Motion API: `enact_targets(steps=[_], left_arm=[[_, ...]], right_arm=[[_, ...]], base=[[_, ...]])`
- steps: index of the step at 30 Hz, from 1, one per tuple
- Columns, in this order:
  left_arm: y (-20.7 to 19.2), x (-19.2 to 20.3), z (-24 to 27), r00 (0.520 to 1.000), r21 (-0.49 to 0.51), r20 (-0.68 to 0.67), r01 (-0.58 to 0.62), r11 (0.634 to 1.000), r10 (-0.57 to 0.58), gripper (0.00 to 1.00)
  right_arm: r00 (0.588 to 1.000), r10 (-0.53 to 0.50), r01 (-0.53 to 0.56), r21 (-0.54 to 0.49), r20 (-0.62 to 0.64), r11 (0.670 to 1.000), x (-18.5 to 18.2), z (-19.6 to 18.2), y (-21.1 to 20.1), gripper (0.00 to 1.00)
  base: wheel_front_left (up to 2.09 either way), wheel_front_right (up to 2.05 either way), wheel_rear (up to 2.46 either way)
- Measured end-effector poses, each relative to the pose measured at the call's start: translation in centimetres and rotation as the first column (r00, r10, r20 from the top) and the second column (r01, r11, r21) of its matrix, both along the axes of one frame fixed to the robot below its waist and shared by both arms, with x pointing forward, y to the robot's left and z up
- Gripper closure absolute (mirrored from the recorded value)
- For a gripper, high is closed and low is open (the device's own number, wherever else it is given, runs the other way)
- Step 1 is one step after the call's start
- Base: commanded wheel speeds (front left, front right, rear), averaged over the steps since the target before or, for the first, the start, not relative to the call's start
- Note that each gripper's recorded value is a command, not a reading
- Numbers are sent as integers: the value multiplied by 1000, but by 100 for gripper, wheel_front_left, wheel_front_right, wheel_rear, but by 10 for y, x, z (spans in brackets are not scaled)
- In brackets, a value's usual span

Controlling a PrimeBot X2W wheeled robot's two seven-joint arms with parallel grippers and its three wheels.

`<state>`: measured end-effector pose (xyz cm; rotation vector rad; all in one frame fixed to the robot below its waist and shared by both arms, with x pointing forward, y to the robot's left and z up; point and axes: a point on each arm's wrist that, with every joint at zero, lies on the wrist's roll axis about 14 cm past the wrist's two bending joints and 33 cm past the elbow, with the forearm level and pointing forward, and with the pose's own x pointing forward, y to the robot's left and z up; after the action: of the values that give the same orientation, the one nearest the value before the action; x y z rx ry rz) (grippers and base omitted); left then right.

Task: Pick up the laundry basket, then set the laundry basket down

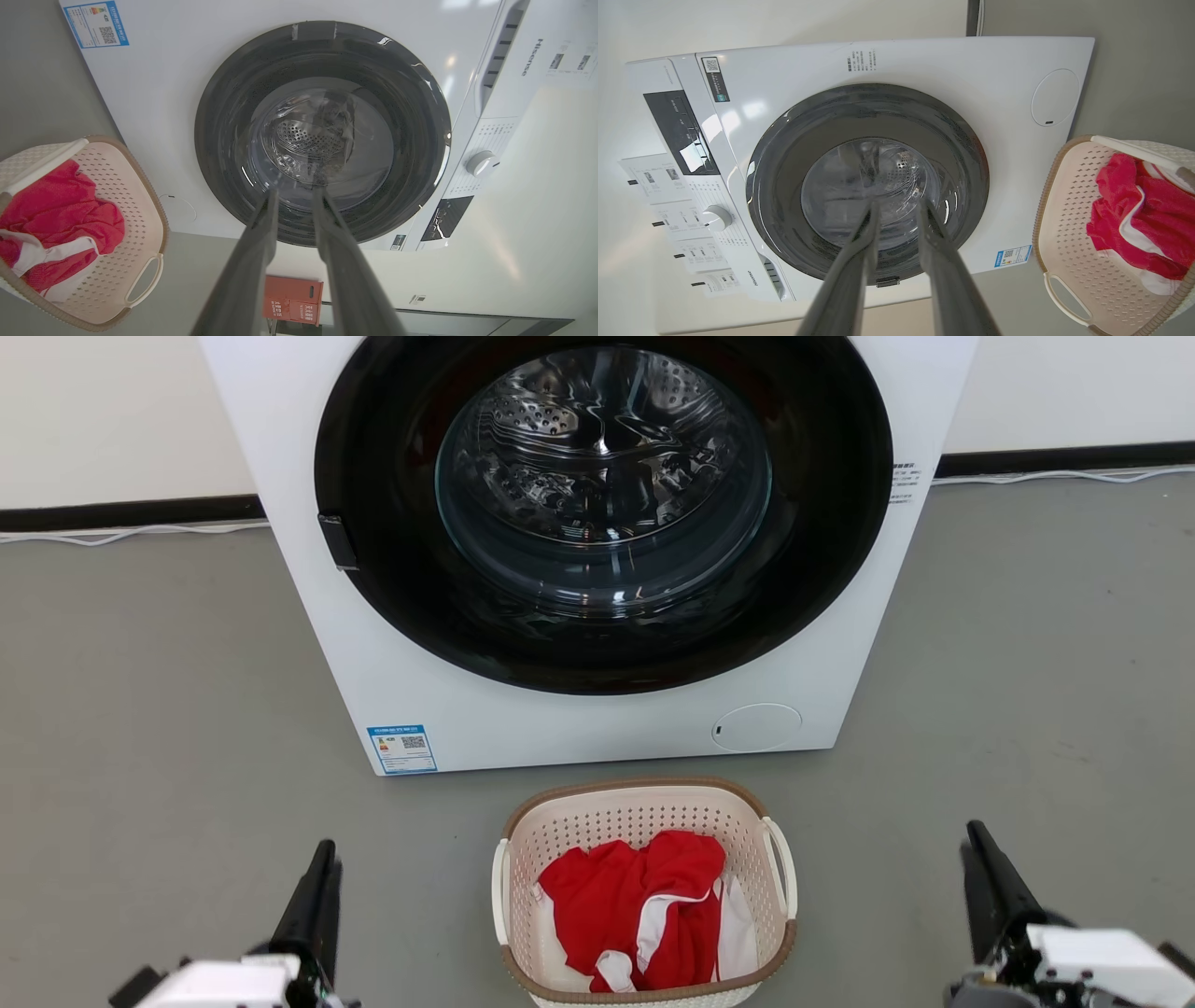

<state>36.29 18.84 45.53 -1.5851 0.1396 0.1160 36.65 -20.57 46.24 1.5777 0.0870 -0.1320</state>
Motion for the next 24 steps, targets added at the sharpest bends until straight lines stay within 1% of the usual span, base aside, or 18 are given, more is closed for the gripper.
enact_targets(steps=[3, 13, 18, 24], left_arm=[[0, -7, -9, 1000, 0, -30, -4, 1000, 4, 0], [-2, -6, -6, 1000, 7, -21, -11, 1000, 11, 0], [-3, -6, -6, 1000, 21, -22, -13, 1000, 14, 0], [-1, -6, -8, 1000, 93, -27, -10, 996, 13, 0]], right_arm=[[1000, -2, 2, 3, -24, 1000, -6, -8, 0, 0], [1000, -9, 8, -17, -10, 1000, -4, -3, 2, 0], [1000, 2, -3, -72, -11, 997, -3, -2, 3, 0], [1000, 13, -13, -172, -2, 985, -2, 3, 2, 0]], base=[[0, 0, 0], [0, 0, 0], [0, 0, 0], [0, 0, 0]])
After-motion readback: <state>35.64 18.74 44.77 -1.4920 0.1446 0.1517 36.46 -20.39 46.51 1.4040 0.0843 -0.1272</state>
